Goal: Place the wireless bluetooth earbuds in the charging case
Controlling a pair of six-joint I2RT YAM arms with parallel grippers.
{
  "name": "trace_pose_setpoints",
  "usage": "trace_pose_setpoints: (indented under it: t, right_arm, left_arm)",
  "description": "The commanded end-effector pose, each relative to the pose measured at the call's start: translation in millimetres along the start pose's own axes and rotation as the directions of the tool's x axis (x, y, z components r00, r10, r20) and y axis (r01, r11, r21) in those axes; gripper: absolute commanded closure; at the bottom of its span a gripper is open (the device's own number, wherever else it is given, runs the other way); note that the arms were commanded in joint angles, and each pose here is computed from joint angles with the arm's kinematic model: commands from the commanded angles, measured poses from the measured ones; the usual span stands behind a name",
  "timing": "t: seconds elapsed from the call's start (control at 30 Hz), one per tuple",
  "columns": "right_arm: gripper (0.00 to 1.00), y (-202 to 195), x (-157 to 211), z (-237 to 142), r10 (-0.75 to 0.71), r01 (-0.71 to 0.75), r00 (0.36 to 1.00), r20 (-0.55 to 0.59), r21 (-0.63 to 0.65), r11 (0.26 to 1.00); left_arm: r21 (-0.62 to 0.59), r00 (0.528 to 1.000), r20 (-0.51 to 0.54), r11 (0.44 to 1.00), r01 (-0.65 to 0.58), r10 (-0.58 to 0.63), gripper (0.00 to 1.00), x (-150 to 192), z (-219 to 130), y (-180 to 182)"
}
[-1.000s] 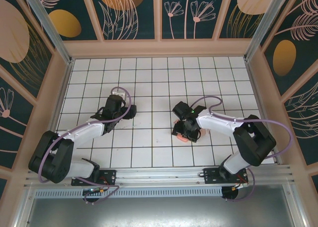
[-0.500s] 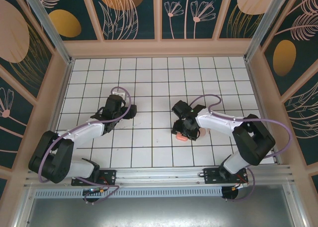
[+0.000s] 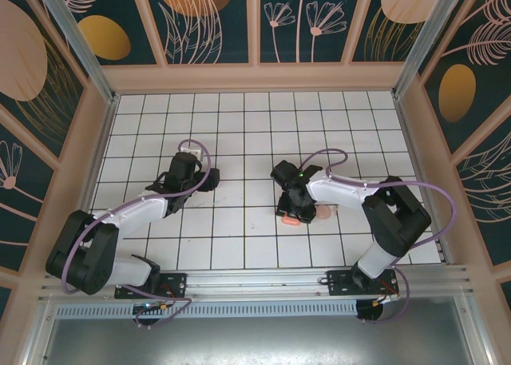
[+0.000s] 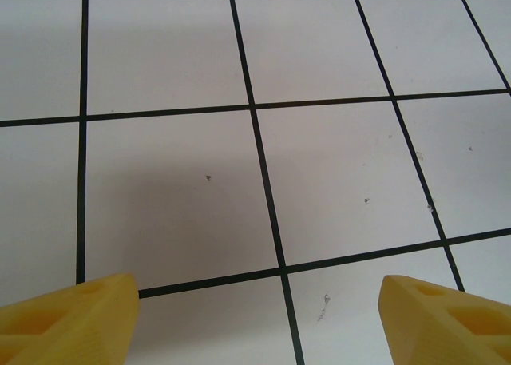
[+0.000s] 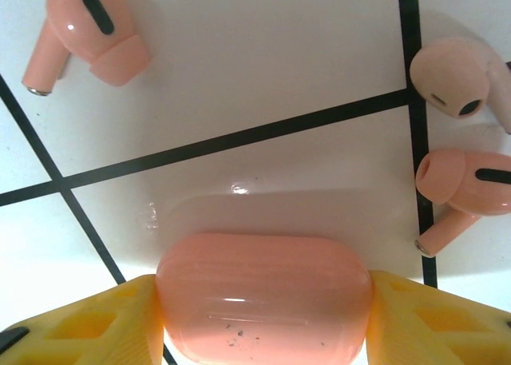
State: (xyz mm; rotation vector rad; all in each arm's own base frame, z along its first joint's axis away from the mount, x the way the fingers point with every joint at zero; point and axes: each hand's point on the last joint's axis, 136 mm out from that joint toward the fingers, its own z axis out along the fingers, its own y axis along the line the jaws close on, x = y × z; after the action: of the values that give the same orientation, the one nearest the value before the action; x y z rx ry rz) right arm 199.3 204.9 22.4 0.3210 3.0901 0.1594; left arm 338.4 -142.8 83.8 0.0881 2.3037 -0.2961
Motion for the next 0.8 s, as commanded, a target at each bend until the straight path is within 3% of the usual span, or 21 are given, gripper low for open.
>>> trace_pose_setpoints:
  t: [0.0, 0.17, 0.4, 0.63, 0.77]
  right_arm:
    - [0.43, -11, -2, 1, -0.02, 0.018, 0.999, 0.03, 0.077, 0.997]
    - [0.45, 11, -19, -20, -0.037, 0.041, 0.988, 0.15, -0.026, 0.999]
    - [0.46, 81, -58, -85, 0.038, 0.146, 0.905, 0.424, -0.394, 0.907]
    - [0.47, 124, -66, -148, 0.137, 0.331, 0.815, 0.563, -0.646, 0.688]
    - [0.48, 145, -53, -165, 0.149, 0.404, 0.82, 0.552, -0.744, 0.533]
  left_arm:
    - [0.024, 1.0, 0.02, 1.0, -0.004, 0.003, 0.23, -1, -3, -5]
    - [0.16, 0.991, 0.137, 0.987, -0.03, 0.008, 0.26, -17, -23, -25]
    - [0.429, 0.926, 0.377, 0.883, -0.189, 0.016, 0.31, -36, -75, -74]
    - [0.54, 0.843, 0.537, 0.754, -0.374, 0.033, 0.35, -34, -122, -102]
    - [0.552, 0.833, 0.55, 0.72, -0.42, 0.064, 0.35, -31, -126, -109]
